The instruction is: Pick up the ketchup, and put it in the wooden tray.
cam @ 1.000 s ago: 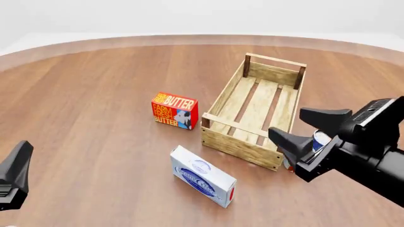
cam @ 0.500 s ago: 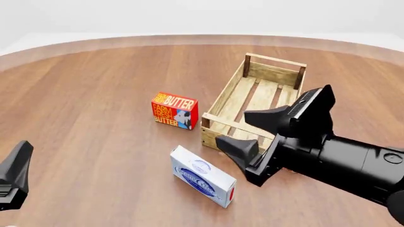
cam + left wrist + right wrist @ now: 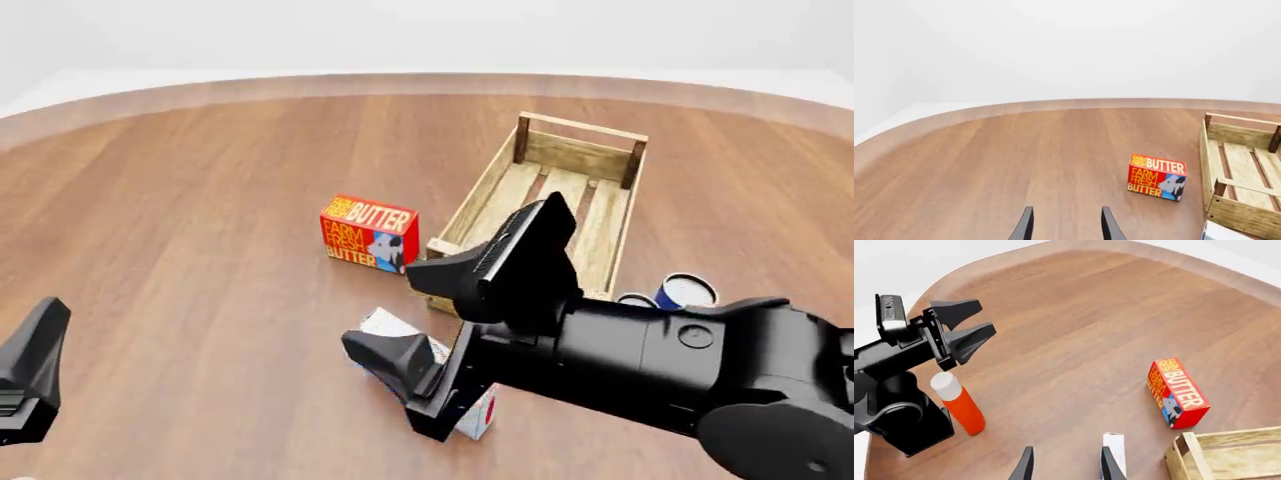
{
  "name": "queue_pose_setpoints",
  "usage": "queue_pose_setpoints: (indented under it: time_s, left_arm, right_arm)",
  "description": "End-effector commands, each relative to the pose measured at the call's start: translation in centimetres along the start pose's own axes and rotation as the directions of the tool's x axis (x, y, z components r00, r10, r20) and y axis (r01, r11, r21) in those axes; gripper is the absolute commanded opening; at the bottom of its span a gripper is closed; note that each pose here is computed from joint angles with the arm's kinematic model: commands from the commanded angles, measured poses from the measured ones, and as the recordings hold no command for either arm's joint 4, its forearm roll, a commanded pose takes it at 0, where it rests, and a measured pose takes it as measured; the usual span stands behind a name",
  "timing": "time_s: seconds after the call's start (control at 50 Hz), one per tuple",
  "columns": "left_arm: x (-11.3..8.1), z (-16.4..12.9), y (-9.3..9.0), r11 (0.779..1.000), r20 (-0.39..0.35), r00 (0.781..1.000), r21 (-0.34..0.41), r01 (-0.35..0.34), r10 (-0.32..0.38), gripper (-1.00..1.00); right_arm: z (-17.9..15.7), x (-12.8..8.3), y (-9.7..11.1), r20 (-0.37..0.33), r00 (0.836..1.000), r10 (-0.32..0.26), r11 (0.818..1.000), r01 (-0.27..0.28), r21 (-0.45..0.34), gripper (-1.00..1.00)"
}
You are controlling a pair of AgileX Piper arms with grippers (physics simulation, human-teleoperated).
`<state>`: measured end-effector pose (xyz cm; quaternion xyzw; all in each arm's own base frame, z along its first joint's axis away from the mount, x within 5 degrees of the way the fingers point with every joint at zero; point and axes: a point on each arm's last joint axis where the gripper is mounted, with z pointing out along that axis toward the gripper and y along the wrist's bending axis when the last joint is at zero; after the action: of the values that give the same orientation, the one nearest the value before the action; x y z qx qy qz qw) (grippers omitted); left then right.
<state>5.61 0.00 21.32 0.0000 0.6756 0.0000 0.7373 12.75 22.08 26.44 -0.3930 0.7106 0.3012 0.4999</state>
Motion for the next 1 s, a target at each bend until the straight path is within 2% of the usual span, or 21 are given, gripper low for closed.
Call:
queue_pose_setpoints:
  time_s: [0.02, 0.32, 0.86, 1.0]
  left_arm:
    - [0.0, 0.0, 0.0, 1.0, 0.0, 1.0, 0.0, 0.0, 0.0, 1.0]
    - [0.0, 0.0, 0.0, 1.0, 0.0, 1.0, 0.0, 0.0, 0.0, 1.0]
    - [0.0, 0.0, 0.0, 1.0, 0.0, 1.0, 0.0, 0.0, 0.0, 1.0]
    - [0.0, 0.0, 0.0, 1.0, 0.0, 1.0, 0.0, 0.0, 0.0, 1.0]
  right_arm:
    - [2.5, -0.1, 2.5, -0.02, 1.0, -0.021, 0.996, 0.019, -0.084, 1.0]
    - [4.6, -0.2, 6.1, -0.024, 0.998, -0.049, 0.981, 0.044, -0.188, 1.0]
    - [7.8, 1.1, 10.0, -0.056, 0.993, -0.109, 0.957, 0.089, -0.276, 1.0]
    - [8.6, 1.1, 11.3, -0.056, 0.989, -0.14, 0.946, 0.117, -0.304, 1.0]
